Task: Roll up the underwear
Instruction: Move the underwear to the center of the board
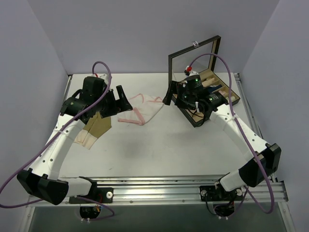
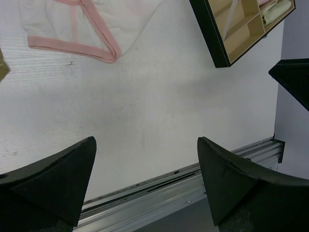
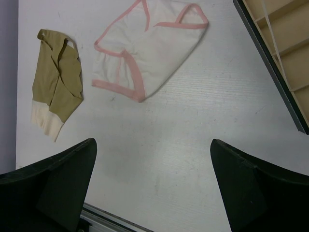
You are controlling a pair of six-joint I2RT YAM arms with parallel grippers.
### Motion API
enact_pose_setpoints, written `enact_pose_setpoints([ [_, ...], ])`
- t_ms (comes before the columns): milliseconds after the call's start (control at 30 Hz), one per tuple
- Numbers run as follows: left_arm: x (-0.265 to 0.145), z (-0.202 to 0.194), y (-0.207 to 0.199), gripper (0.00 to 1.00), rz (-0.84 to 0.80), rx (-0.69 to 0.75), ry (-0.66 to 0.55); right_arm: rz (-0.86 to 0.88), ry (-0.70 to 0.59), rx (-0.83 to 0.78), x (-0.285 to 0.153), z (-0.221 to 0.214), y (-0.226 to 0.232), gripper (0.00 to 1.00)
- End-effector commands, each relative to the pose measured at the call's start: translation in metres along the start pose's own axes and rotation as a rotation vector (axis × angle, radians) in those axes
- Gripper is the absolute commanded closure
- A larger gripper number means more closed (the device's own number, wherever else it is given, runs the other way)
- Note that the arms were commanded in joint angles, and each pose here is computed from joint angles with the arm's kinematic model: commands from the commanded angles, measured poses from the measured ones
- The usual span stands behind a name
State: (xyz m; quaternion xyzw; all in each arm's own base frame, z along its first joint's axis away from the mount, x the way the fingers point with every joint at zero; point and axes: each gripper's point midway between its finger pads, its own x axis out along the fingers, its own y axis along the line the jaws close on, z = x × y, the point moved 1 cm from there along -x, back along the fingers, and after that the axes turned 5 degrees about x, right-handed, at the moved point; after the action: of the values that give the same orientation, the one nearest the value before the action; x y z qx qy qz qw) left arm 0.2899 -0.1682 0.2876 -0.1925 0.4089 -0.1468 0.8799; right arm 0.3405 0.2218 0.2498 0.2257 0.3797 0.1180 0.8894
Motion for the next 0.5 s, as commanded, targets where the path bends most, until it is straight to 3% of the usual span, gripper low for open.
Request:
enact_pose_setpoints([
  [0, -0.006, 0.018, -0.009, 0.06, -0.036, 0.039, -0.07, 0.027, -0.053, -0.004, -0.014, 0.01, 0.007, 0.0],
  [300, 0.016, 0.056, 0.04, 0.05, 0.146, 0.05, -0.128, 0.012, -0.052, -0.014, -0.02, 0.011, 0.005, 0.0],
  [467, 0.074, 0.066, 0.069, 0.0, 0.213, 0.079, -0.089, 0.024, -0.036, -0.022, -0.025, 0.006, 0.005, 0.0],
])
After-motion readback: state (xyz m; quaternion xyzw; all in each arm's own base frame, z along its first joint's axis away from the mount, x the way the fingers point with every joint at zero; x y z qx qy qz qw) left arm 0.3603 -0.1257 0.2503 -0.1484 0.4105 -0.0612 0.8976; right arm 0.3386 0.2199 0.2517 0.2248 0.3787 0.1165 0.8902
